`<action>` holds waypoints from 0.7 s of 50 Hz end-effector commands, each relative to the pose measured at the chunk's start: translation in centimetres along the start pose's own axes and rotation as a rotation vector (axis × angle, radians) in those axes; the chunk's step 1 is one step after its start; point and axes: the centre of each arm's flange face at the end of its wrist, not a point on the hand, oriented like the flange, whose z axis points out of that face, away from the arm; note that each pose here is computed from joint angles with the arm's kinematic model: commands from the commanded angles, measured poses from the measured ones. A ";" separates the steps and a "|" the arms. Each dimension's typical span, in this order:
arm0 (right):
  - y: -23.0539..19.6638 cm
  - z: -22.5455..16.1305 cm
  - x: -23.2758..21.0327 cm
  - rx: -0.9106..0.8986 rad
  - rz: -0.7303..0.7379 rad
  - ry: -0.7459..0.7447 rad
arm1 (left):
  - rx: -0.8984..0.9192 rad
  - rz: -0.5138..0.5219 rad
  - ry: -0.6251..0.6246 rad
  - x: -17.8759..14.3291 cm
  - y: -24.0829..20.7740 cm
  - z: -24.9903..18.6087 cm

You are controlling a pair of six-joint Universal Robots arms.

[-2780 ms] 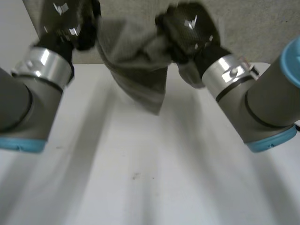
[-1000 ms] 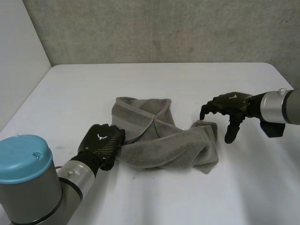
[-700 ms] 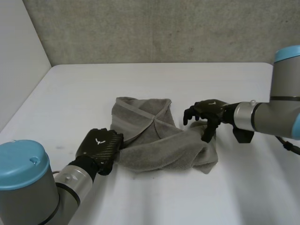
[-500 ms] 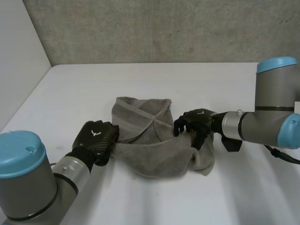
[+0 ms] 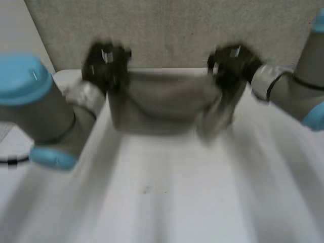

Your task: Fold the towel.

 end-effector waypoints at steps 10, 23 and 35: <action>-3.4 -3.2 0.2 0.225 -0.083 0.159 | 0.004 -0.070 -0.091 -0.7 -3.7 -2.0; 9.8 -7.0 -5.5 -0.468 -0.053 -0.155 | -0.434 -0.041 0.277 9.9 7.1 -14.1; 9.1 -9.1 -5.8 -0.489 -0.058 -0.156 | -0.400 -0.046 0.395 12.7 5.1 -17.5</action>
